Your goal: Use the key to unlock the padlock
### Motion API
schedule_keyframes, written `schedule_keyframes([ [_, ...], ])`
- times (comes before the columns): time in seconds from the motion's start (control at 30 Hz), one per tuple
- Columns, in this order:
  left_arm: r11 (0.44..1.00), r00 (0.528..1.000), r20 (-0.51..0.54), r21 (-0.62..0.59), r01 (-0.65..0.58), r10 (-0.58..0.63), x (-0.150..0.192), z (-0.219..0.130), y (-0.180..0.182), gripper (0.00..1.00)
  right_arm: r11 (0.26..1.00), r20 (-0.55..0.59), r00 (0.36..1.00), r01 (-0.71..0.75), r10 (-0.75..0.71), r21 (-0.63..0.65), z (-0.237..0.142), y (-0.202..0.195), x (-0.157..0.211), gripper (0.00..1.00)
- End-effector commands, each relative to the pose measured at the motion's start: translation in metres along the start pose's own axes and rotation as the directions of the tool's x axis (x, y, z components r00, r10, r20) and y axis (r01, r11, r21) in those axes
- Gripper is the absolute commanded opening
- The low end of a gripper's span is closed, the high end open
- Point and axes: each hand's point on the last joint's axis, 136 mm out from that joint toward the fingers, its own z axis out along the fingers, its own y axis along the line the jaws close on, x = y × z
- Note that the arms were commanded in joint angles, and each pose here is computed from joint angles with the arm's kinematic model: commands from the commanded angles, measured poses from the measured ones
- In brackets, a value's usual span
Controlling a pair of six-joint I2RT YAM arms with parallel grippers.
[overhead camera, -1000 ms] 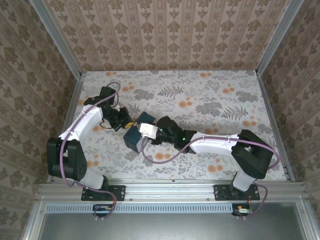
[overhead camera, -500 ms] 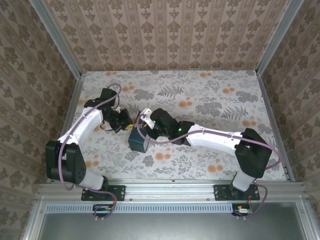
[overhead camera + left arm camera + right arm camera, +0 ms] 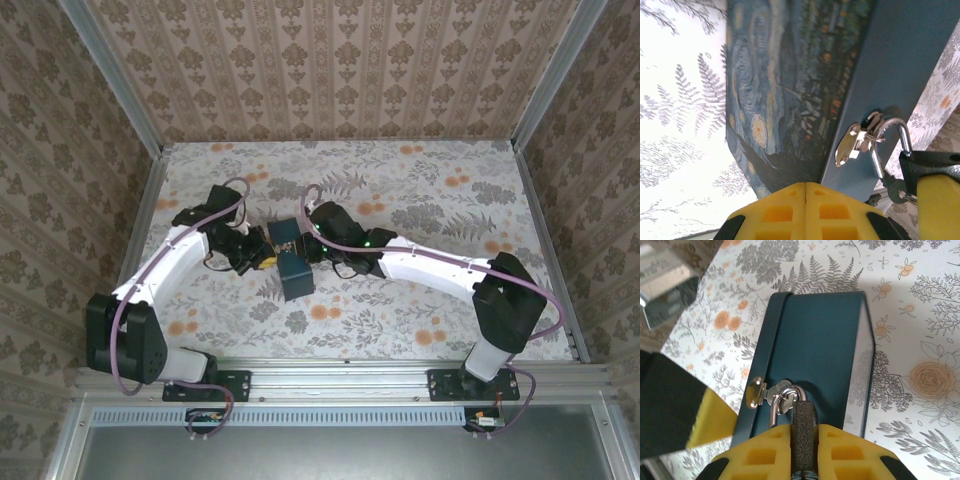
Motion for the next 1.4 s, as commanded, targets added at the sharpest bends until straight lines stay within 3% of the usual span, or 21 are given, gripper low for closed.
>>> schedule_keyframes([
  [0.0,0.999,0.999,-0.042,0.040,0.020,-0.019,0.013,0.005,-0.008,0.00,0.995,0.008,0.995,-0.099,0.099,-0.012,0.004,0.004,0.014,0.09],
  [0.1,0.999,0.999,-0.035,0.021,0.028,-0.027,0.011,0.009,-0.003,0.00,0.992,0.022,0.992,-0.122,0.123,-0.042,0.008,0.008,0.020,0.10],
  [0.37,0.999,1.000,-0.017,0.028,0.024,-0.024,-0.004,0.014,-0.006,0.00,0.992,-0.091,0.990,-0.112,0.107,-0.057,0.025,0.014,0.040,0.13],
  [0.7,0.999,0.986,0.164,-0.020,-0.033,0.036,-0.051,-0.042,-0.008,0.00,0.998,-0.201,0.978,0.053,-0.047,0.025,0.022,-0.003,0.060,0.23],
  [0.97,0.992,0.950,0.291,-0.093,-0.088,0.111,-0.101,-0.036,-0.010,0.01,0.998,-0.171,0.983,0.065,-0.060,0.026,0.020,-0.004,0.053,0.13],
  [1.07,0.986,0.928,0.340,-0.123,-0.116,0.151,-0.121,-0.035,-0.019,0.08,0.997,-0.147,0.988,0.056,-0.049,0.044,0.020,-0.005,0.046,0.09],
  [1.1,0.985,0.922,0.351,-0.122,-0.126,0.161,-0.126,-0.033,-0.023,0.15,0.997,-0.136,0.990,0.051,-0.043,0.051,0.020,-0.004,0.043,0.08],
  [1.2,0.980,0.915,0.361,-0.135,-0.143,0.183,-0.137,-0.027,-0.030,0.21,0.997,-0.099,0.995,0.023,-0.016,0.079,0.020,-0.005,0.033,0.06],
  [1.37,0.972,0.925,0.312,-0.157,-0.174,0.216,-0.137,-0.008,-0.034,0.21,0.994,-0.076,0.997,0.007,0.001,0.109,0.026,-0.004,0.021,0.07],
])
